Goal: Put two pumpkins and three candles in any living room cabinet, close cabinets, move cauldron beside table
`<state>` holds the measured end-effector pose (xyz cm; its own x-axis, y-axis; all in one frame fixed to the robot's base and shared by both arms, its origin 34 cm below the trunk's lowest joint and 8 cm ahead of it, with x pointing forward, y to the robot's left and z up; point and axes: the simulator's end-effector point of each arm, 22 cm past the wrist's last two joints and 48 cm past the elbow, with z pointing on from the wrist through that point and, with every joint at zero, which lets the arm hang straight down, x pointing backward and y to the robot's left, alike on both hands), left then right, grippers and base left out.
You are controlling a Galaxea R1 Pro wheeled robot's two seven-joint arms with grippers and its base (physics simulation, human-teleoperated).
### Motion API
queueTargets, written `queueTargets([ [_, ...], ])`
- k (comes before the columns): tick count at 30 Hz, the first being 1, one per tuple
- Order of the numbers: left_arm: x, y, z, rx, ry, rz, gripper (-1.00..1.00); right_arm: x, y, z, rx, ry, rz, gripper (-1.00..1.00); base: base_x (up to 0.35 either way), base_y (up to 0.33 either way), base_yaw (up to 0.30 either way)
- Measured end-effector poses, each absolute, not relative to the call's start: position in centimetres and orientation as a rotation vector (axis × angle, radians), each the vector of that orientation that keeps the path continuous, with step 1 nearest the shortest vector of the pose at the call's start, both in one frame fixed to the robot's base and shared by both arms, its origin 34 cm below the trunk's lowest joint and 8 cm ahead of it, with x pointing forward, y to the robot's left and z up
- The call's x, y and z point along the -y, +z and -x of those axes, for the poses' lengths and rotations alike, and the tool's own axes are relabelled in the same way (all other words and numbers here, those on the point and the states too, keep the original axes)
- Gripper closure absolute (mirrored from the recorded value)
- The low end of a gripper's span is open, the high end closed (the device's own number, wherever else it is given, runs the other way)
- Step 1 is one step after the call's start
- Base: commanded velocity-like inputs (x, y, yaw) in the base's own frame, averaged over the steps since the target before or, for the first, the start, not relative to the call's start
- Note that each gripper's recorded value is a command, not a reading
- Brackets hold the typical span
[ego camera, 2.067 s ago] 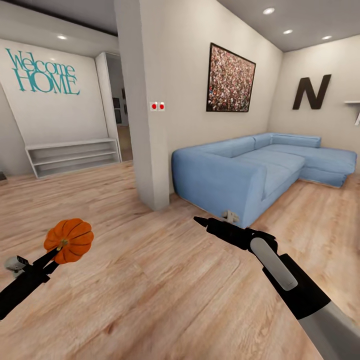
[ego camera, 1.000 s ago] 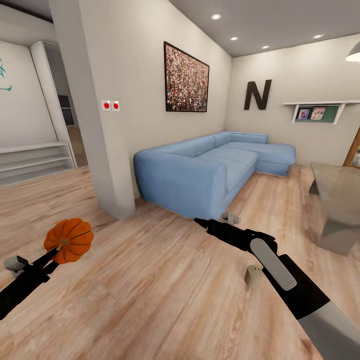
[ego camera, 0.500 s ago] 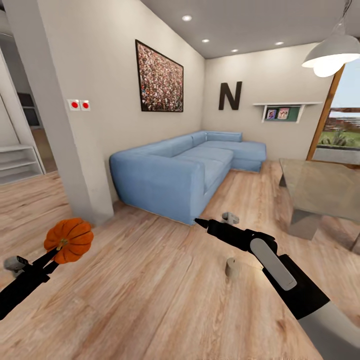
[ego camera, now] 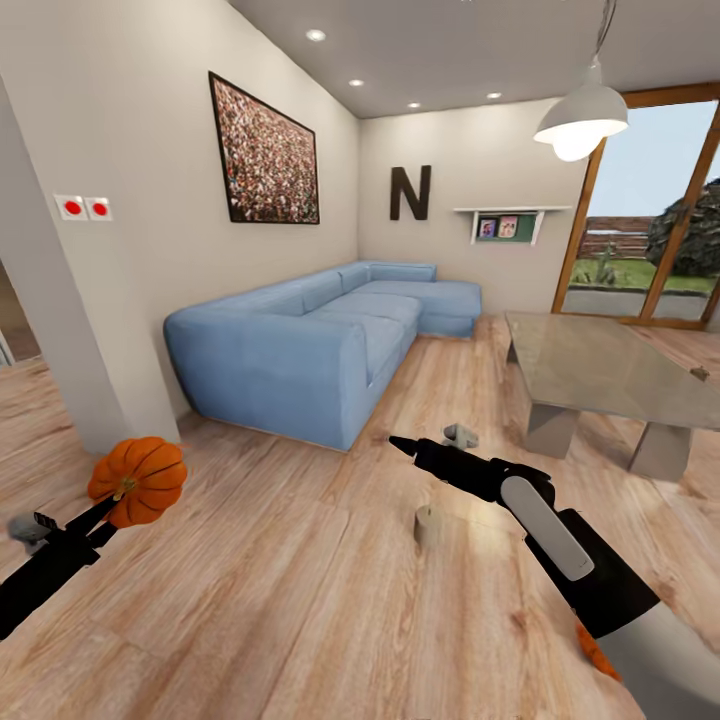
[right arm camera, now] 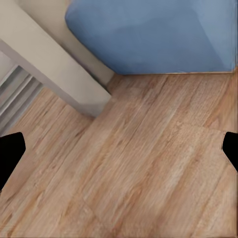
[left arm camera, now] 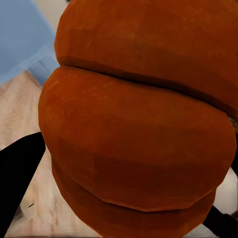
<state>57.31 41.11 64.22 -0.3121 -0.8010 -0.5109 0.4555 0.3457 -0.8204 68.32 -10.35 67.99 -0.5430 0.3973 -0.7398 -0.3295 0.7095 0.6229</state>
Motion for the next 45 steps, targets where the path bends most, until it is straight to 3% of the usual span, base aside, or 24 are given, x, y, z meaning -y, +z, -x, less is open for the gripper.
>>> queueTargets([
  [27,-41.08,64.24,-57.31,-1.39,-1.3,0.342,1.0,10.35,67.96,-68.32,-1.934,0.934,-0.057,-1.0,0.009,0.0,-0.291],
  [45,-41.13,64.29,-57.29,-1.388,-1.299,0.342,1.0,10.34,68.02,-68.3,-1.933,0.936,-0.057,-1.0,0.22,0.128,-0.291],
])
